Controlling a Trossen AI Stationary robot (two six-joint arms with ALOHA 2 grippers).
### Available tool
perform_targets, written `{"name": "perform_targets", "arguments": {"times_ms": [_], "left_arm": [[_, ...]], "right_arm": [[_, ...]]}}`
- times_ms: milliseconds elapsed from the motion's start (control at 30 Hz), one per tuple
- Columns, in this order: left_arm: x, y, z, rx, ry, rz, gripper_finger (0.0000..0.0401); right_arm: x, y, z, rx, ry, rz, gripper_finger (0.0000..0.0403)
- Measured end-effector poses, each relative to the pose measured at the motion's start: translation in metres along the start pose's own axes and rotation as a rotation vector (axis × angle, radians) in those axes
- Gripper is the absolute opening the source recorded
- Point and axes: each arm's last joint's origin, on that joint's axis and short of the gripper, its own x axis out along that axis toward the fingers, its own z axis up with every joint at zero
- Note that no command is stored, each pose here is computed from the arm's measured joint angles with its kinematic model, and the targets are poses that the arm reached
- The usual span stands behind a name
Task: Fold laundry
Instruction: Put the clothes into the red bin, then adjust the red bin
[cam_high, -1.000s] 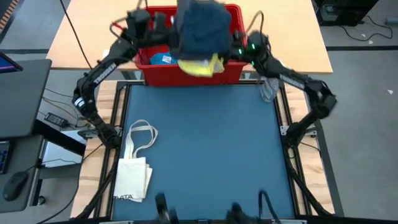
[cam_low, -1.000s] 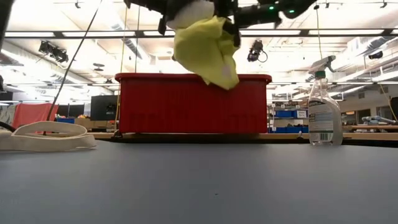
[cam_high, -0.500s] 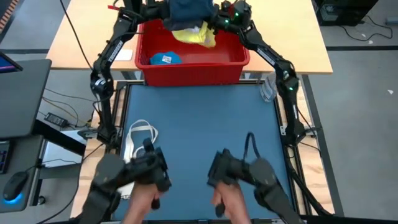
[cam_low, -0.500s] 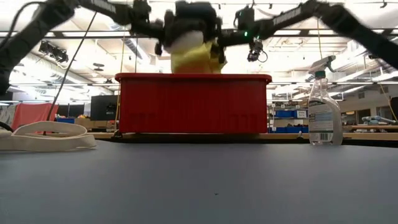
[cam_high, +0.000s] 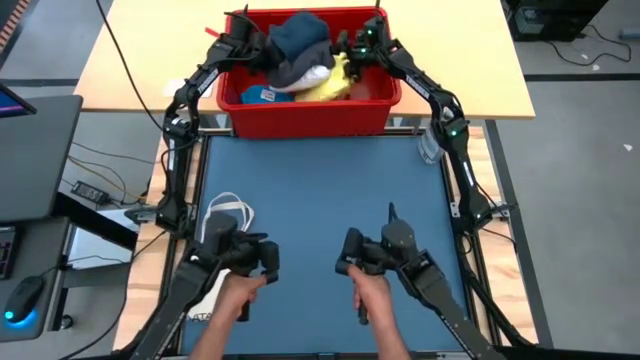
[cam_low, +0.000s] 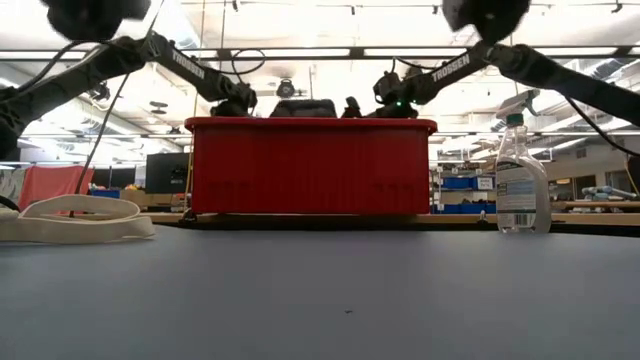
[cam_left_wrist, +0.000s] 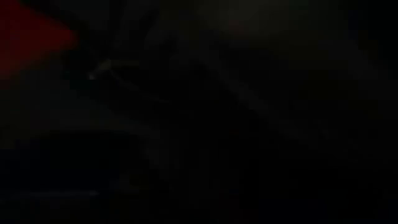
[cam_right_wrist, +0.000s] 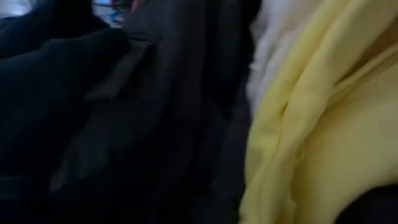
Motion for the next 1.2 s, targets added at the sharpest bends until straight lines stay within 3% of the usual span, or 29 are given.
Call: {"name": "perform_targets", "arguments": {"times_ms": [133, 400, 633, 800, 1033, 1200], "left_arm": [[0.002, 0.004, -0.001, 0.075, 0.007, 0.013, 0.0239], [0.007, -0.001, -0.004, 0.189, -0.002, 0.05, 0.025], [0.006, -0.012, -0.016, 0.329, 0.09, 0.062, 0.0251], [-0.022, -0.034, -0.011, 0.488, 0.059, 0.076, 0.0252], [-0.078, -0.066, 0.0, 0.561, -0.066, 0.112, 0.0252], [-0.117, -0.114, -0.021, 0.846, -0.028, 0.02, 0.0237]], "right_arm": [[-0.007, -0.005, 0.001, 0.025, 0.037, -0.05, 0.039], [-0.037, 0.016, -0.011, -0.079, 0.101, -0.111, 0.0345], [-0.088, 0.055, -0.025, -0.312, -0.013, -0.217, 0.0327], [-0.109, 0.068, -0.031, -0.448, -0.064, -0.286, 0.0324], [-0.123, 0.086, -0.043, -0.5, -0.032, -0.218, 0.0323], [-0.128, 0.11, -0.082, -0.692, 0.146, -0.088, 0.0313]]}}
